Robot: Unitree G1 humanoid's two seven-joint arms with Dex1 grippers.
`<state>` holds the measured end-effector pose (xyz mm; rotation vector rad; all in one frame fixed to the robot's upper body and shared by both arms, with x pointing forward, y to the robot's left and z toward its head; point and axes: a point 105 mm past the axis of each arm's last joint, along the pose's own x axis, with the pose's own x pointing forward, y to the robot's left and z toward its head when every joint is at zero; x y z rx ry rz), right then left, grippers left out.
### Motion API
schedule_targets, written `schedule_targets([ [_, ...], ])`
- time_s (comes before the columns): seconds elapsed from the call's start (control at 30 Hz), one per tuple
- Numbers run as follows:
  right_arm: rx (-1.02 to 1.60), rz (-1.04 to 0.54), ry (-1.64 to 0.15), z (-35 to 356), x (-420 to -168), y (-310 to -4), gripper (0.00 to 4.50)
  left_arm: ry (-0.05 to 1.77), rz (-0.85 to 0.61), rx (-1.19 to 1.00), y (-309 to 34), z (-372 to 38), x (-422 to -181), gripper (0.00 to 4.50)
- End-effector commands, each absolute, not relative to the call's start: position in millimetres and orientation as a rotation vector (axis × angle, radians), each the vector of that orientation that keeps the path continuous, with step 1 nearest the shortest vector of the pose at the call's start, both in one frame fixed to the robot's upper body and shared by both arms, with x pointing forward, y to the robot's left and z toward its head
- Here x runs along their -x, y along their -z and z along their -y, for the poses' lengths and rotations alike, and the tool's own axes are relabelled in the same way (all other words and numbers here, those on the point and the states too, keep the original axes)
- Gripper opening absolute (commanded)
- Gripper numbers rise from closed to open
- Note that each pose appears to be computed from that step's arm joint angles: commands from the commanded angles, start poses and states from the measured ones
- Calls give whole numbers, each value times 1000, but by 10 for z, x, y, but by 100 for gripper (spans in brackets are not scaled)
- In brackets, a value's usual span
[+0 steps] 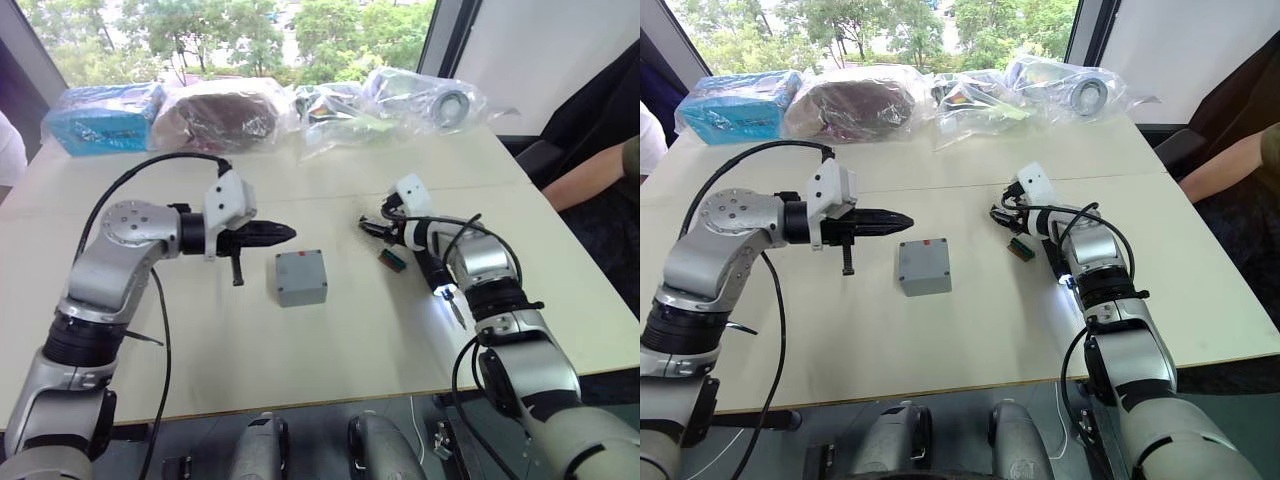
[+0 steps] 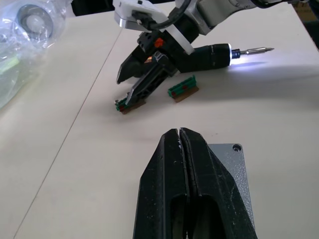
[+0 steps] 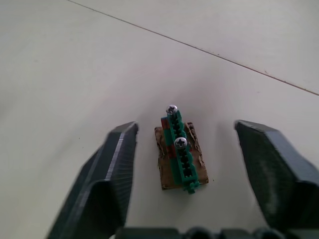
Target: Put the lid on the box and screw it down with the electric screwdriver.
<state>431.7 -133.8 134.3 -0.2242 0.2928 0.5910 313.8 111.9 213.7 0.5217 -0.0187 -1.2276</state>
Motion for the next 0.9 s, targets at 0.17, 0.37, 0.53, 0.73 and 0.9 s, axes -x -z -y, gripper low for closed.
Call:
schedule_targets([
  [0.17,220,-271,-597,1292,-4345,-1446,4,1228,59,-546,-2233,-1087,-3111,0],
  [0.37,229,-287,-597,1294,-4345,-1413,4,1226,57,-546,-2234,-1092,-3112,0],
  [0.53,215,-260,-590,1301,-4354,-1517,4,1222,55,-548,-2234,-1101,-3112,0],
  [0.73,189,-225,-603,1289,-4345,-1685,27,1223,56,-547,-2236,-1099,-3111,0],
  [0.9,195,-238,-607,1274,-4334,-1658,223,1224,58,-548,-2235,-1094,-3116,0],
])
